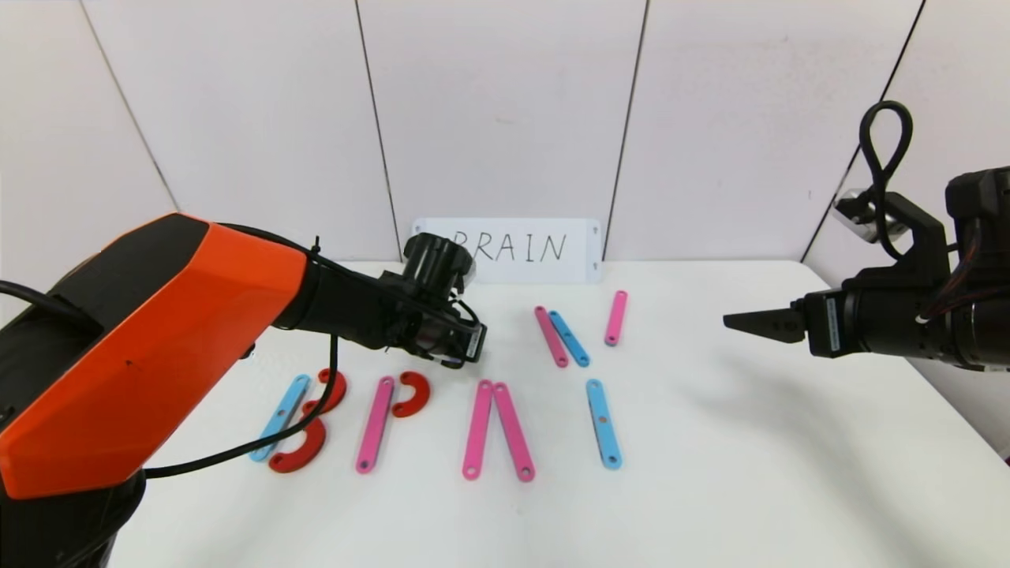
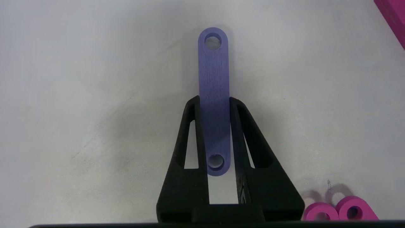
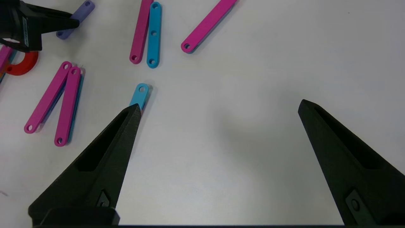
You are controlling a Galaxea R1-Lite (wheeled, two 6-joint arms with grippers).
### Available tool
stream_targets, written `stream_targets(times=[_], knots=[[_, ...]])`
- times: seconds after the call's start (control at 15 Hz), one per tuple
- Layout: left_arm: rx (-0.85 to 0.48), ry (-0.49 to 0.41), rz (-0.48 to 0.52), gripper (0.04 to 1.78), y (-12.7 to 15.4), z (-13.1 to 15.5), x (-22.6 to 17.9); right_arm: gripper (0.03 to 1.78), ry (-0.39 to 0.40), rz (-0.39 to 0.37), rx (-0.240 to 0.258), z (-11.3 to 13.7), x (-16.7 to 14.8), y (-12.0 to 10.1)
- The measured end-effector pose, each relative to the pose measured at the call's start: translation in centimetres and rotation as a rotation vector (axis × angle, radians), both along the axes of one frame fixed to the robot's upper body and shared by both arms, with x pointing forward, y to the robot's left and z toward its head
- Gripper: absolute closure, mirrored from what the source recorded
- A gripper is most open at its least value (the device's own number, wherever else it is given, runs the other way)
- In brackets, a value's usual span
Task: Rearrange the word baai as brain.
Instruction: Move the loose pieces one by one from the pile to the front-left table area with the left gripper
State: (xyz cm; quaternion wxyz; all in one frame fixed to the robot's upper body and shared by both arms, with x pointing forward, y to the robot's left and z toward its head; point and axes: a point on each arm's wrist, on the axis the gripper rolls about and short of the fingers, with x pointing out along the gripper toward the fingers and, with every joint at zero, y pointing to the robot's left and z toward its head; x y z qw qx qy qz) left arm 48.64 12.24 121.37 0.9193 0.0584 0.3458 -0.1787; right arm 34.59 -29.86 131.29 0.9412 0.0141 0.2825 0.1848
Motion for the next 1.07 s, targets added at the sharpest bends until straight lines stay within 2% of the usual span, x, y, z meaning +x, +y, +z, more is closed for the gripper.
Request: stream_targets(times=[0.27,0.47,0.8,1.07], knots=[[0.02,-0.036,0.079,1.55,0.6,1.9,-1.0,0.07,0.0,0.0,0.0,0.0,0.0,0.0],[0.028,-0.032,0.208,1.55,1.1,2.7,-2.7,0.07,0.003,-0.001,0.0,-0.1,0.0,0.0],[-0.04,0.004,0.369,1.55,1.4,4.0,-7.3,0.07,0.007,0.003,-0.001,-0.2,-0.1,0.1],[-0.119,0.108,0.456,1.55,1.0,5.2,-11.5,0.07,0.008,0.002,0.0,-0.2,0.0,0.1]])
